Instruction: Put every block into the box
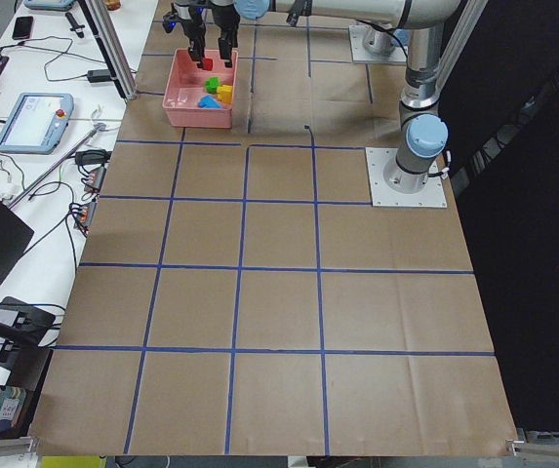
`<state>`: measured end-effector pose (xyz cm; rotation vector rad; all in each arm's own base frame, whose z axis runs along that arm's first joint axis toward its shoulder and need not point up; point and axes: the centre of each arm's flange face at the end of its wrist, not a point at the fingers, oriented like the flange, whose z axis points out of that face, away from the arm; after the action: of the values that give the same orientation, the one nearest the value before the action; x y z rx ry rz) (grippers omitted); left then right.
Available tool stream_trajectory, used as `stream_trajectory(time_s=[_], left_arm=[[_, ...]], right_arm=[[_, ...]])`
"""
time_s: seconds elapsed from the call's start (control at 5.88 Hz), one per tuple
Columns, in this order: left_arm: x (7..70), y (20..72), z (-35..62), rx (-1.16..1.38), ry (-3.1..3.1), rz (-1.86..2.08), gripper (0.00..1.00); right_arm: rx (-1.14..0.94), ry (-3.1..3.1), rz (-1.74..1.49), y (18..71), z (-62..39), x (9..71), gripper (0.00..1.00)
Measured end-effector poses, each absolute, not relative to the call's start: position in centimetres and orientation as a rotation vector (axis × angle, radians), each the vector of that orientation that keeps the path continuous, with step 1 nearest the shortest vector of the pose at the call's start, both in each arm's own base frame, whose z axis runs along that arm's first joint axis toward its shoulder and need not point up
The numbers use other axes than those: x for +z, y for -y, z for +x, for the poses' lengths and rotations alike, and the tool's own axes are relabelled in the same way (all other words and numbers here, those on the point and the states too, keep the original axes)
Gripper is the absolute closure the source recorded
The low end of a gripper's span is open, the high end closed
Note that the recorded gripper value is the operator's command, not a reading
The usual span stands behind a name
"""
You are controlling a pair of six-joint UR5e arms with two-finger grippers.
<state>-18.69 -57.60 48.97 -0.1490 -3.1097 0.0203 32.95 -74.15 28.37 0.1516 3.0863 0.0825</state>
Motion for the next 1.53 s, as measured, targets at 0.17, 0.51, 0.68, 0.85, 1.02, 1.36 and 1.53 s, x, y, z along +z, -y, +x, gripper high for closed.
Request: stream_trajectory(time_s=[0.17,0.51,0.68,0.85,1.02,1.36,1.53], left_arm=[[49.8,56.5,-17.2,0.035,3.110,-0.115,0.00],[49.7,55.7,-15.8,0.030,3.109,-0.079,0.00],[49.7,55.5,-15.7,0.028,3.110,-0.076,0.00],[49.9,55.3,-15.6,0.028,3.111,-0.074,0.00],[50.1,55.2,-15.5,0.028,3.112,-0.072,0.00],[50.3,54.9,-15.5,0.023,3.112,-0.071,0.00],[50.3,54.8,-15.5,0.018,3.113,-0.071,0.00]], right_arm=[[0.077,-3.092,0.147,74.1,32.8,28.6,0.00],[0.048,-3.094,0.149,73.9,31.5,31.1,0.00],[0.036,-3.093,0.148,74.0,30.1,32.7,0.00],[0.037,-3.094,0.147,73.8,27.9,34.9,0.01],[0.073,-3.099,0.127,73.0,25.1,37.9,0.01],[0.192,-3.098,0.040,69.5,17.5,43.7,0.02],[0.241,-3.094,0.037,65.9,15.2,45.7,0.02]])
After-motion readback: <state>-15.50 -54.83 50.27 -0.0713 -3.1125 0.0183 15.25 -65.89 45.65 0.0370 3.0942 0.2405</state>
